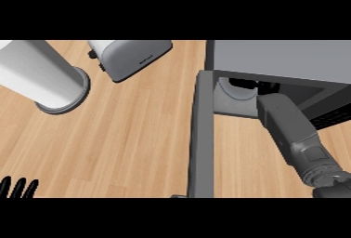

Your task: Pick up the milk, place it into the microwave and close the microwave

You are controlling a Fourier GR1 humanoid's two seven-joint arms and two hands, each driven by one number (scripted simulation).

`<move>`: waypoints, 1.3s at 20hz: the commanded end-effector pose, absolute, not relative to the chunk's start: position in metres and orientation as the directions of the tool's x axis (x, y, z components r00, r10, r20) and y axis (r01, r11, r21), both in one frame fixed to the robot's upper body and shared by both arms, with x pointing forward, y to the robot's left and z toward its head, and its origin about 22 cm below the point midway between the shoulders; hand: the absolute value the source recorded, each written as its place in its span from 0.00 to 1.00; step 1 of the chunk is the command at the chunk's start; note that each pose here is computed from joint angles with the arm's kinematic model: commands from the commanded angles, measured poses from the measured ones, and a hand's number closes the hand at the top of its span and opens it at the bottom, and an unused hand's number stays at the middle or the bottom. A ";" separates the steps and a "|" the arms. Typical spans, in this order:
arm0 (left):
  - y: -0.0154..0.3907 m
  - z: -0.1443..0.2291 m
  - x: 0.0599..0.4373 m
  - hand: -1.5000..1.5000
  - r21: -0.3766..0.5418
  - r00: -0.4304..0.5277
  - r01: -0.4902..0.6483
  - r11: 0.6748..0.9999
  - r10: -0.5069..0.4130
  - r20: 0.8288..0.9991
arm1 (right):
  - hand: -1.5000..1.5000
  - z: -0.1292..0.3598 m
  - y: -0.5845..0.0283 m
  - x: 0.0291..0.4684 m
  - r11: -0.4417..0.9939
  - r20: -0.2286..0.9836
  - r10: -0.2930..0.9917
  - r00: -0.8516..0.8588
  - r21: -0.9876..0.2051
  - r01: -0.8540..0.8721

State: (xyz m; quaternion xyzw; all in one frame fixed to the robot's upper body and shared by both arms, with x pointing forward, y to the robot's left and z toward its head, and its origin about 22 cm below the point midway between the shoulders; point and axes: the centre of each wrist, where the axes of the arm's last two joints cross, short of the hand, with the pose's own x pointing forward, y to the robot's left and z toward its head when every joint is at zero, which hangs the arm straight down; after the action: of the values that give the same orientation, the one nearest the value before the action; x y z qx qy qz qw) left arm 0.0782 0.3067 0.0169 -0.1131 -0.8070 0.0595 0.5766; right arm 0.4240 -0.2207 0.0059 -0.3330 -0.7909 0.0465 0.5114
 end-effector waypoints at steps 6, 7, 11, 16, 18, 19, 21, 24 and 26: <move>0.315 0.009 0.086 0.00 -0.217 -0.301 0.126 0.968 0.245 0.921 | 1.00 0.009 -0.229 0.426 0.594 0.674 0.718 -0.171 -0.466 0.656; 0.308 0.012 0.087 0.00 -0.224 -0.294 0.135 0.965 0.255 0.921 | 1.00 0.014 -0.227 0.428 0.590 0.682 0.714 -0.161 -0.461 0.663; 0.314 0.009 0.094 0.00 -0.217 -0.296 0.132 0.967 0.248 0.923 | 1.00 0.022 -0.226 0.433 0.580 0.665 0.727 -0.170 -0.462 0.671; 0.310 0.016 0.097 0.00 -0.199 -0.323 0.160 0.967 0.242 0.915 | 0.00 -0.042 -0.287 0.384 0.226 0.531 0.795 0.294 -0.708 0.669; 0.313 0.015 0.098 0.00 -0.191 -0.321 0.163 0.968 0.235 0.917 | 0.00 -0.043 -0.287 0.383 0.192 0.506 0.799 0.324 -0.726 0.660; 0.308 0.012 0.099 0.00 -0.201 -0.303 0.176 0.964 0.247 0.920 | 0.00 -0.044 -0.283 0.383 0.188 0.504 0.796 0.334 -0.731 0.656; 0.310 0.011 0.098 0.00 -0.201 -0.302 0.172 0.964 0.245 0.921 | 0.00 -0.036 -0.292 0.387 0.169 0.498 0.790 0.357 -0.737 0.655; 0.308 0.005 0.105 0.00 -0.198 -0.291 0.168 0.966 0.241 0.926 | 0.00 -0.018 -0.231 0.410 0.439 0.502 0.865 -0.003 -0.752 0.492; 0.309 0.011 0.101 0.00 -0.191 -0.292 0.162 0.968 0.232 0.928 | 0.00 -0.011 -0.218 0.416 0.472 0.528 0.849 -0.024 -0.738 0.483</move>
State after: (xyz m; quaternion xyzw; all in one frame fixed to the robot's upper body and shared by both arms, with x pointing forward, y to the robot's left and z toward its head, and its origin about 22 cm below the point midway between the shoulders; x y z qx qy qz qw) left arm 0.1013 0.3090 0.0099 -0.1255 -0.8060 0.0335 0.5775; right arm 0.4093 -0.2383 -0.0183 -0.5247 -0.6696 0.1479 0.5044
